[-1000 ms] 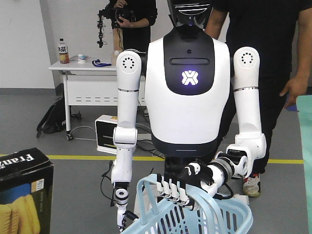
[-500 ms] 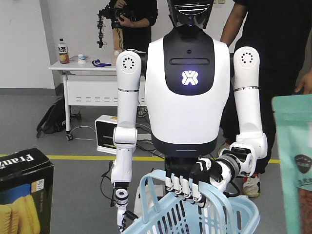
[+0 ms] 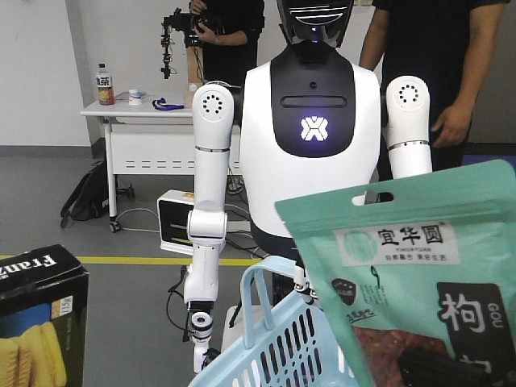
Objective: Pick snacks and fruit into basket
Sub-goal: 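Lower the teal bag into the basket and open the right gripper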
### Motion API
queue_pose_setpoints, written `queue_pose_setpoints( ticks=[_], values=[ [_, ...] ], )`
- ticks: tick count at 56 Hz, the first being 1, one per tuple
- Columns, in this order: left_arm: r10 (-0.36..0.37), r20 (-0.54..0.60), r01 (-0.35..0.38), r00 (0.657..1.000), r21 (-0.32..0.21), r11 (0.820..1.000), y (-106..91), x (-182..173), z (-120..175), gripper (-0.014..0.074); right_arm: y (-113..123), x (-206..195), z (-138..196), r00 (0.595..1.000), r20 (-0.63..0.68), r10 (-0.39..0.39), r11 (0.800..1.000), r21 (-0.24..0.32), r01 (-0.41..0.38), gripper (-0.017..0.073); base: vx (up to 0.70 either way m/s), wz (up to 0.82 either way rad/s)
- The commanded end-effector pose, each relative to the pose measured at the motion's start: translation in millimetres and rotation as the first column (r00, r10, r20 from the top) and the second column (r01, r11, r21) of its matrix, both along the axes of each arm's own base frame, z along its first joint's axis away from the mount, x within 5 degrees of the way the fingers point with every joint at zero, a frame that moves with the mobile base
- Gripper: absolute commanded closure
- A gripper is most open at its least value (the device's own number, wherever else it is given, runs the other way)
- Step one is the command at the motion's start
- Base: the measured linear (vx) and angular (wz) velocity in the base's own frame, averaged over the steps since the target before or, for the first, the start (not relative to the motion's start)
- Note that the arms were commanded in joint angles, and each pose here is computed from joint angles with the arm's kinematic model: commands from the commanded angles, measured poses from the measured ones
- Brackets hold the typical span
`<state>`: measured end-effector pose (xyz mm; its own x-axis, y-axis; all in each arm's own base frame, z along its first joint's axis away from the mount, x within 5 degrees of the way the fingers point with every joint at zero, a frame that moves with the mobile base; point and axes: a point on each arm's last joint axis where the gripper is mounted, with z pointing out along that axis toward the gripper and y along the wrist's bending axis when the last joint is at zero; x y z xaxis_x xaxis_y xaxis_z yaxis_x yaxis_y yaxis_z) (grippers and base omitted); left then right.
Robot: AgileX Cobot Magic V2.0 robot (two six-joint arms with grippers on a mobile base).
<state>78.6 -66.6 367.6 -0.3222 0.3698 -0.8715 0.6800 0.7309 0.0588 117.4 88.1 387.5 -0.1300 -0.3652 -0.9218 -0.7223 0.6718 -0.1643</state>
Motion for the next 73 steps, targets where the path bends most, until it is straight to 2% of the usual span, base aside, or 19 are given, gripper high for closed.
queue_pose_setpoints(
  ticks=[1, 5, 12, 21, 25, 43, 53, 61, 71, 72, 73],
  values=[
    [0.009, 0.093, 0.000, 0.996, -0.090, 0.996, -1.1, 1, 20, 0.0601, 5, 5, 18, 0.992, 0.126, 0.027, 0.998, 0.045, -0.033, 0.0566, 0.00, 0.00],
    [0.009, 0.093, 0.000, 0.996, -0.090, 0.996, -1.1, 1, 20, 0.0601, 11, 9, 15, 0.988, 0.136, 0.071, 0.997, 0.014, -0.074, 0.0566, 0.00, 0.00],
    [0.009, 0.093, 0.000, 0.996, -0.090, 0.996, -1.1, 1, 20, 0.0601, 21, 20, 6, 0.973, 0.165, 0.159, 0.986, -0.083, -0.147, 0.0566, 0.00, 0.00],
    [0.009, 0.093, 0.000, 0.996, -0.090, 0.996, -1.1, 1, 20, 0.0601, 31, 39, -8, 0.945, 0.205, 0.256, 0.948, -0.246, -0.204, 0.0566, 0.00, 0.00],
    [0.009, 0.093, 0.000, 0.996, -0.090, 0.996, -1.1, 1, 20, 0.0601, 35, 47, -14, 0.940, 0.203, 0.274, 0.935, -0.286, -0.211, 0.0566, 0.00, 0.00],
    [0.009, 0.093, 0.000, 0.996, -0.090, 0.996, -1.1, 1, 20, 0.0601, 48, 83, -41, 0.959, 0.152, 0.240, 0.920, -0.351, -0.175, 0.0563, 0.00, 0.00],
    [0.009, 0.093, 0.000, 0.996, -0.090, 0.996, -1.1, 1, 20, 0.0601, 51, 91, -51, 0.964, 0.115, 0.239, 0.914, -0.362, -0.183, 0.0531, 0.00, 0.00],
    [0.009, 0.093, 0.000, 0.996, -0.090, 0.996, -1.1, 1, 20, 0.0601, 52, 93, -53, 0.966, 0.106, 0.237, 0.914, -0.362, -0.185, 0.0422, 0.00, 0.00],
    [0.009, 0.093, 0.000, 0.996, -0.090, 0.996, -1.1, 1, 20, 0.0601, 52, 93, -53, 0.969, 0.100, 0.227, 0.919, -0.351, -0.179, 0.0176, 0.00, 0.00],
    [0.009, 0.093, 0.000, 0.996, -0.090, 0.996, -1.1, 1, 20, 0.0601, 52, 93, -53, 0.969, 0.099, 0.226, 0.920, -0.349, -0.178, 0.0140, 0.00, 0.00],
    [0.009, 0.093, 0.000, 0.996, -0.090, 0.996, -1.1, 1, 20, 0.0601, 52, 93, -52, 0.974, 0.089, 0.208, 0.929, -0.329, -0.169, -0.0057, 0.00, 0.00]
  ],
)
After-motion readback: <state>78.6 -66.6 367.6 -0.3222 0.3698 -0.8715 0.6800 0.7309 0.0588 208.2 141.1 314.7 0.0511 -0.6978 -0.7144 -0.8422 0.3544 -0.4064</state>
